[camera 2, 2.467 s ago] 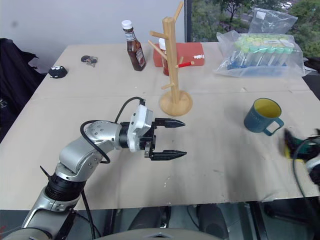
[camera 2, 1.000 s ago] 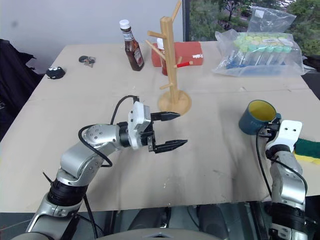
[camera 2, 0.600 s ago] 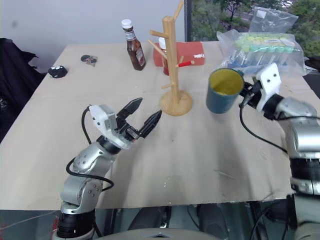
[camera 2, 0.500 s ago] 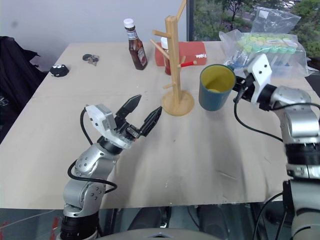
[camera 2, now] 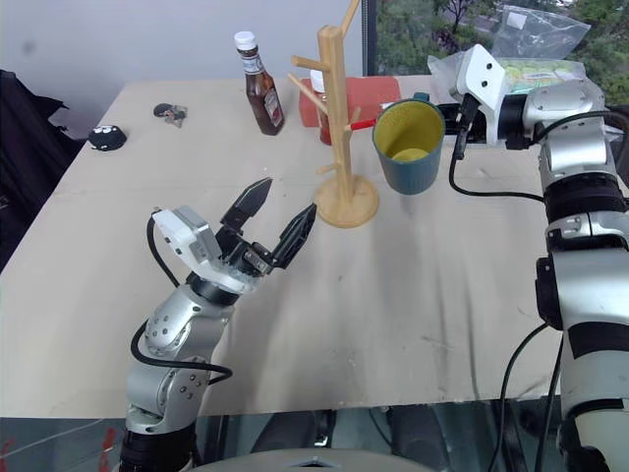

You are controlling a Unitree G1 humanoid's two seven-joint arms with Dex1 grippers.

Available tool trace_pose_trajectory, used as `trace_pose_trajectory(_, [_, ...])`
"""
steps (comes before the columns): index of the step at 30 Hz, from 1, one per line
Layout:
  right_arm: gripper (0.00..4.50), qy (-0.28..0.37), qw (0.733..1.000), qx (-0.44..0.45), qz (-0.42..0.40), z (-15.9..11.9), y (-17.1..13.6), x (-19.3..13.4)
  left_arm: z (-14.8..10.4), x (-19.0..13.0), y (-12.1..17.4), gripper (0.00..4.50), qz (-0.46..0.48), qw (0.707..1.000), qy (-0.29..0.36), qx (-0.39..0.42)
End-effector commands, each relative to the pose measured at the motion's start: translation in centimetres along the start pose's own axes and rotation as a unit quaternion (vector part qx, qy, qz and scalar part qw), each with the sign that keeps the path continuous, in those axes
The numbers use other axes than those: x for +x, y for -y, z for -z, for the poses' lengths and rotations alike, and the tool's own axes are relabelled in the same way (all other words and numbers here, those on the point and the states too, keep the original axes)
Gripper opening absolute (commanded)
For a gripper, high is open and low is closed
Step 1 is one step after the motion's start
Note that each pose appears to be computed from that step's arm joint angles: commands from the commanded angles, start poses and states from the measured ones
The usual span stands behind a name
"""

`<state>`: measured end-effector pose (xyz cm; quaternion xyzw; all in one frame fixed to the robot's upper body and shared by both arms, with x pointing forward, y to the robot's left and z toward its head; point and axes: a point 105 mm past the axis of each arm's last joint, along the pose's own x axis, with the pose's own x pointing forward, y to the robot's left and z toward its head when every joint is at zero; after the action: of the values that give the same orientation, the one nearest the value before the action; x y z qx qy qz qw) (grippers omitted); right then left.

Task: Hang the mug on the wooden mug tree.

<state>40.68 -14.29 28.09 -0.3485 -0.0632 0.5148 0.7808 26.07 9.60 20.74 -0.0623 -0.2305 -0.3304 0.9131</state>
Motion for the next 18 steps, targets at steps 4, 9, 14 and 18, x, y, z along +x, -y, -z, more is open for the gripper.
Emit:
trace_pose_trajectory(4, [0.09, 0.006, 0.998, -0.066, -0.014, -2.7, 0.7, 1.0, -0.8, 0.0, 0.4, 4.5, 0.016, 1.0, 0.019, 0.004])
trace_pose_trajectory(9, [0.09, 0.005, 0.997, -0.076, -0.011, -3.4, 1.0, 2.1, -0.6, 0.0, 0.6, 4.5, 0.023, 1.0, 0.017, 0.0])
trace_pose_trajectory(14, [0.09, 0.0, 0.996, -0.086, -0.016, -4.0, 1.0, 2.7, -0.5, -0.1, 0.5, 4.5, 0.022, 1.0, 0.015, 0.003])
trace_pose_trajectory(18, [0.09, -0.018, 0.994, -0.102, -0.012, -3.9, 1.0, 3.3, -0.5, 0.0, 0.5, 4.5, 0.022, 1.0, 0.015, 0.004])
